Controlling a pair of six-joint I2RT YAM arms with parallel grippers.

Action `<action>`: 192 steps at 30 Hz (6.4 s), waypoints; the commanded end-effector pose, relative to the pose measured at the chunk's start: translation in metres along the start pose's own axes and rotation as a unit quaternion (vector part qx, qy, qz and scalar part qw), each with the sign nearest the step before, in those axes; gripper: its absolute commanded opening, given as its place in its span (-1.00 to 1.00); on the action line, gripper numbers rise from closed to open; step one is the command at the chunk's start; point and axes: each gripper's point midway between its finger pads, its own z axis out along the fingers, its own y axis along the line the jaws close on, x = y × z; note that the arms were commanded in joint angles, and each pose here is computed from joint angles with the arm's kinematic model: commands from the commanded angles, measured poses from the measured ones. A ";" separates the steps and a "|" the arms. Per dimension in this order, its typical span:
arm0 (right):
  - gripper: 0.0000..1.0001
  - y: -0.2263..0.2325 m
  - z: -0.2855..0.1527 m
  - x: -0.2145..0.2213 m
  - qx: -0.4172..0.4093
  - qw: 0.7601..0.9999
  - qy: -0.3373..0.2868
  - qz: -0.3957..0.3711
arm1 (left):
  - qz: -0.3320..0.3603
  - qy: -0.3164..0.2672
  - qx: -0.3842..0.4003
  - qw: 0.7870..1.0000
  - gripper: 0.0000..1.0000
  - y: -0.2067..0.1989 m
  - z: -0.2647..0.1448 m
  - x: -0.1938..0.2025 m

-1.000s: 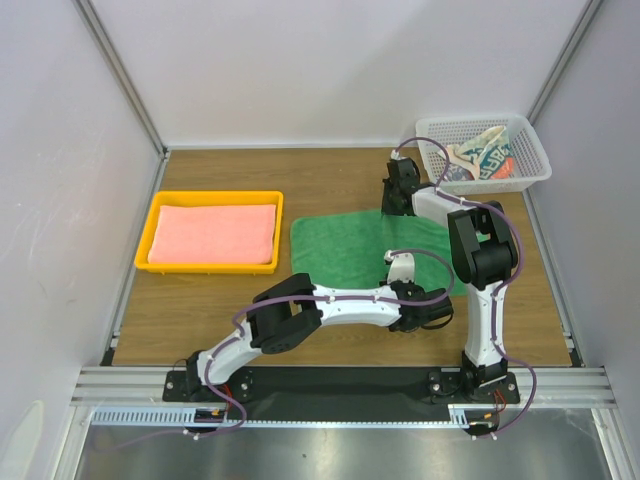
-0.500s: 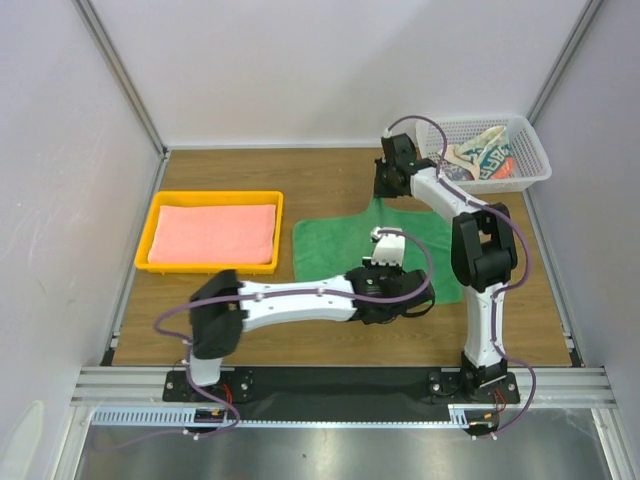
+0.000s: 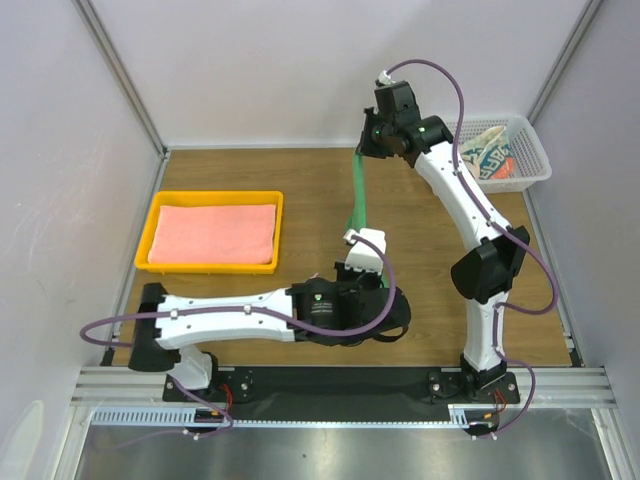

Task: Fold and stack the towels
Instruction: Fold the towel

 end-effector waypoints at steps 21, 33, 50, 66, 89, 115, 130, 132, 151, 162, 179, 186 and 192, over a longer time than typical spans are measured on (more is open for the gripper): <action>-1.00 0.040 -0.033 -0.022 -0.018 0.998 -0.048 0.037 | -0.047 -0.017 0.020 0.999 -0.99 0.065 -0.059 -0.047; -1.00 0.132 -0.012 0.004 -0.116 0.992 -0.030 0.044 | -0.036 -0.035 0.020 0.999 -0.99 0.144 -0.086 -0.064; -1.00 -0.093 -0.016 0.115 -0.011 0.998 0.036 0.050 | 0.224 0.064 0.057 0.971 -0.99 -0.045 -0.015 0.081; -0.57 -0.254 -0.037 0.147 0.164 0.979 0.074 0.099 | 0.186 0.089 0.230 0.951 0.74 -0.174 0.011 0.118; 0.62 -0.102 0.006 0.145 0.041 0.996 0.062 0.054 | -0.146 0.153 0.112 0.971 0.96 0.111 0.123 0.063; 0.22 -0.048 0.097 0.193 -0.020 0.986 0.168 0.005 | -0.191 0.215 0.154 0.945 0.56 0.103 0.173 0.112; 0.10 -0.019 0.076 0.231 0.095 0.972 0.212 -0.039 | -0.216 0.263 0.103 0.935 0.37 0.144 0.112 0.163; 0.10 -0.018 0.073 0.235 0.114 0.970 0.212 -0.039 | -0.206 0.257 0.098 0.939 0.37 0.149 0.110 0.163; -0.52 -0.024 0.077 0.257 0.210 0.950 0.214 -0.085 | -0.166 0.229 0.109 0.953 0.42 0.170 0.087 0.174; -1.00 -0.015 0.060 0.237 0.202 0.956 0.198 -0.077 | -0.172 0.203 0.183 0.947 0.34 0.143 0.089 0.164; -1.00 -0.017 0.038 0.211 0.138 0.970 0.193 -0.060 | -0.167 0.208 0.199 0.943 0.34 0.118 0.100 0.165; -1.00 -0.037 0.025 0.186 0.124 0.978 0.164 -0.041 | -0.150 0.213 0.205 0.943 0.29 0.105 0.108 0.159; -1.00 -0.040 0.027 0.176 0.103 0.982 0.154 -0.020 | -0.141 0.229 0.190 0.944 0.19 0.098 0.122 0.161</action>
